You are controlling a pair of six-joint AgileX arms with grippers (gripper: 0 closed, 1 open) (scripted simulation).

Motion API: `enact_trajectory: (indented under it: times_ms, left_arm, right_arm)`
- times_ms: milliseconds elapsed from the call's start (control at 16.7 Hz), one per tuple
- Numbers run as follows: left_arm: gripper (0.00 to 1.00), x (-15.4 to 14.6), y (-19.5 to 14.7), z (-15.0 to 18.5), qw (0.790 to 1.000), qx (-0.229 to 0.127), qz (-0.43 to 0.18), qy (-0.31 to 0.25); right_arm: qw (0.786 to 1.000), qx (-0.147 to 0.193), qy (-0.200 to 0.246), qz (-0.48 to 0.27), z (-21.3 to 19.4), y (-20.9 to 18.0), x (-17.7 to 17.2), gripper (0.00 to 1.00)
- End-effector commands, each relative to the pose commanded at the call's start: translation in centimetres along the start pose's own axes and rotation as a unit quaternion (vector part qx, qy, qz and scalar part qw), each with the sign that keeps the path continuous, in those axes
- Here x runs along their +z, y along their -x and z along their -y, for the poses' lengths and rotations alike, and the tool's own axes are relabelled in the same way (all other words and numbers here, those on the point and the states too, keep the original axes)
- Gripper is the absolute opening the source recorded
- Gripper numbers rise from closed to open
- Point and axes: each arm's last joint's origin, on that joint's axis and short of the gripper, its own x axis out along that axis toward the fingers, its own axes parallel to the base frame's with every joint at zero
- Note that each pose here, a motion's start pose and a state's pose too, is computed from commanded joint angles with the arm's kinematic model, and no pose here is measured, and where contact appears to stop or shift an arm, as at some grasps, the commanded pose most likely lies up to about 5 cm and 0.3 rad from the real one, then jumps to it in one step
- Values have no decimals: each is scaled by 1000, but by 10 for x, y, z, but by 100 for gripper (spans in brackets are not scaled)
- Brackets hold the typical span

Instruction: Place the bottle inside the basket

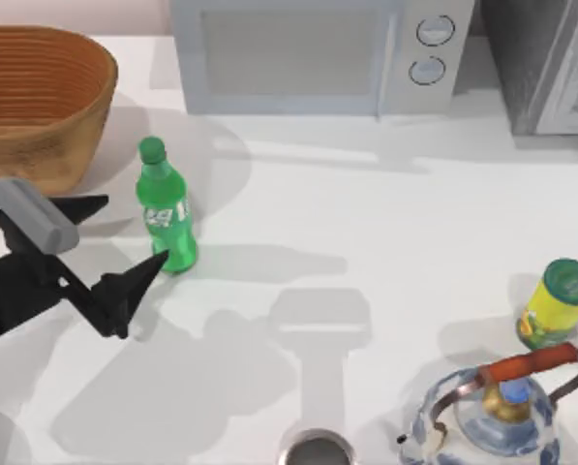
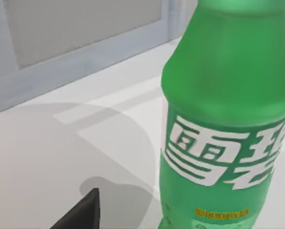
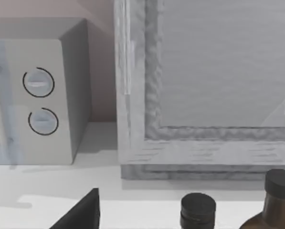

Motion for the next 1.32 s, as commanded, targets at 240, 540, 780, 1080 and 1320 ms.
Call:
enact_trajectory:
  times_ms: [240,540,780,1080,1320]
  left_arm:
    - [100,2,-11,0,1000,0,0,0]
    - [100,1,-58,-1,1000,0,0,0]
    - [100,0,-70,0,1000,0,0,0]
    - [77,0,-70,0,1000,0,0,0]
    - [47,0,-70,0,1000,0,0,0]
  right_arm:
    - [1000,0,0,0,0,0,0,100]
    - [1000,0,0,0,0,0,0,100]
    - [1000,0,0,0,0,0,0,100]
    - [1000,0,0,0,0,0,0,100]
    - [1000,0,0,0,0,0,0,100]
